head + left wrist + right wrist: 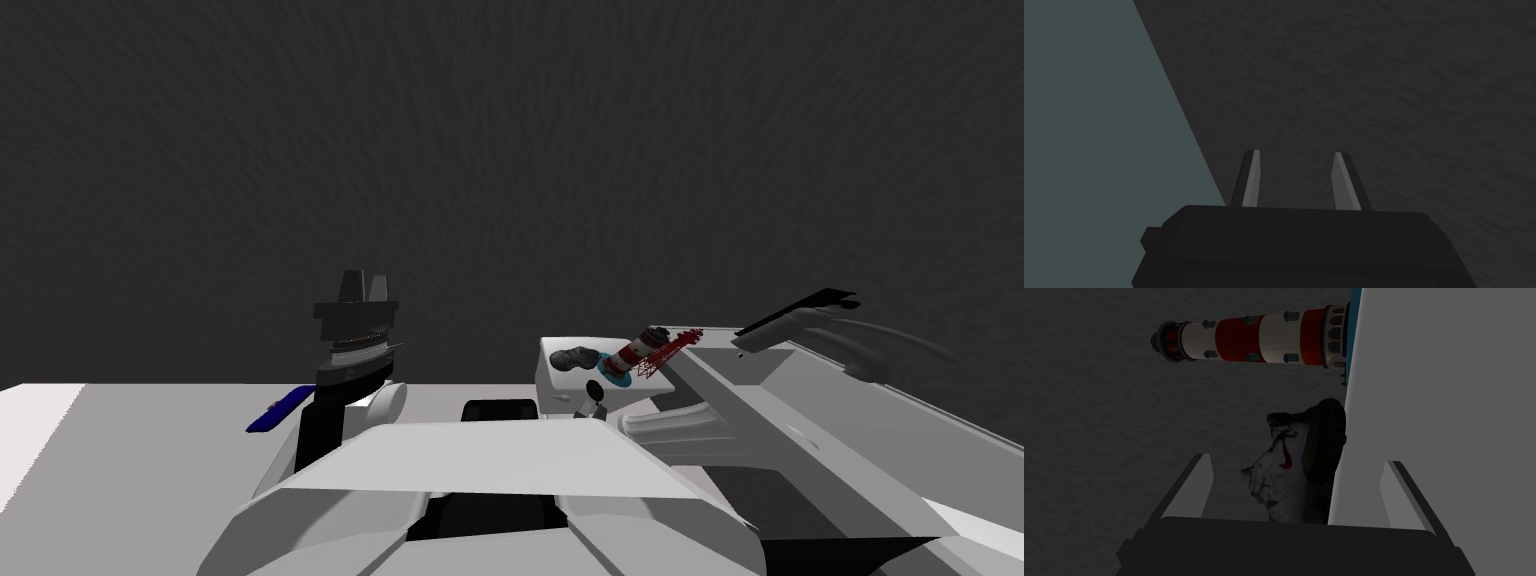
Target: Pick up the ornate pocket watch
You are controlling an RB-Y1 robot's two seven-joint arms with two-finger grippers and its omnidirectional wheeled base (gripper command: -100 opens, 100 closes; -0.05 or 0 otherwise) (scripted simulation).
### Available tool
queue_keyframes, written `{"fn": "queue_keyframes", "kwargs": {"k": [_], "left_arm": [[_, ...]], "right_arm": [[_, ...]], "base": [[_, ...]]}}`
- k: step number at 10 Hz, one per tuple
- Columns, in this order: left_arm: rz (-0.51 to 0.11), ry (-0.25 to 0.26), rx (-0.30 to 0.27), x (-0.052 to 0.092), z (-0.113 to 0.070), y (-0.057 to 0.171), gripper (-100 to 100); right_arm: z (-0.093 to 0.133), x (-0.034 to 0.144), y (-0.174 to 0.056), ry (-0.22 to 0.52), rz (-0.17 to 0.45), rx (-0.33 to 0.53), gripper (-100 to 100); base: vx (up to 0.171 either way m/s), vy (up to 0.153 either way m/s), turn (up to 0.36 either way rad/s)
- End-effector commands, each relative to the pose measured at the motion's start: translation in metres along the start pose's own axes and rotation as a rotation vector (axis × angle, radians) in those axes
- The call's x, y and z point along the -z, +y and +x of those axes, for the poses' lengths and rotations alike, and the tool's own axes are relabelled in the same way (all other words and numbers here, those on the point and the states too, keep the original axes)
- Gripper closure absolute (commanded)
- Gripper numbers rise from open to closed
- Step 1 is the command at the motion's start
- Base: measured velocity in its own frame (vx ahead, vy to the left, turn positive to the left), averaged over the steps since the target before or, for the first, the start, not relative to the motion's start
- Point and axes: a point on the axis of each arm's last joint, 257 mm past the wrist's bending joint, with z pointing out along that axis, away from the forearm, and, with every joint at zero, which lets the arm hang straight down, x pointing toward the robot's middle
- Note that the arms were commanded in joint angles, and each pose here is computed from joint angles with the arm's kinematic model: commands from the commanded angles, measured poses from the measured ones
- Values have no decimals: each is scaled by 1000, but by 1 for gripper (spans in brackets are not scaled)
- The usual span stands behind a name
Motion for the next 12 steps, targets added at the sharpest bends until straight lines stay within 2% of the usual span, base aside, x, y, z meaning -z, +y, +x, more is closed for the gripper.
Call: {"fn": "queue_keyframes", "kwargs": {"k": [1, 3, 6, 7, 9, 10, 11, 12], "left_arm": [[0, 0, 0, 0, 0, 0, 0], [0, 0, 0, 0, 0, 0, 0], [0, 0, 0, 0, 0, 0, 0], [0, 0, 0, 0, 0, 0, 0], [0, 0, 0, 0, 0, 0, 0], [0, 0, 0, 0, 0, 0, 0], [0, 0, 0, 0, 0, 0, 0], [0, 0, 0, 0, 0, 0, 0]], "right_arm": [[-8, -13, 7, -4, -2, 0, -100], [-15, -27, 13, -8, -3, 0, -100], [-32, -64, 29, -12, -15, 13, -100], [-39, -69, 28, -15, -4, 0, -100], [-50, -94, 36, -13, -13, 9, -100], [-56, -99, 34, -16, -4, -2, -100], [-62, -112, 37, -15, -6, 0, -100], [-64, -114, 36, -16, -3, -3, -100]], "base": [[-51, 13, -10], [-103, 25, -8], [-111, 32, -11], [-90, 18, -12], [-105, 13, -9], [-80, 13, -1], [-83, 20, -15], [-58, 11, -2]]}}
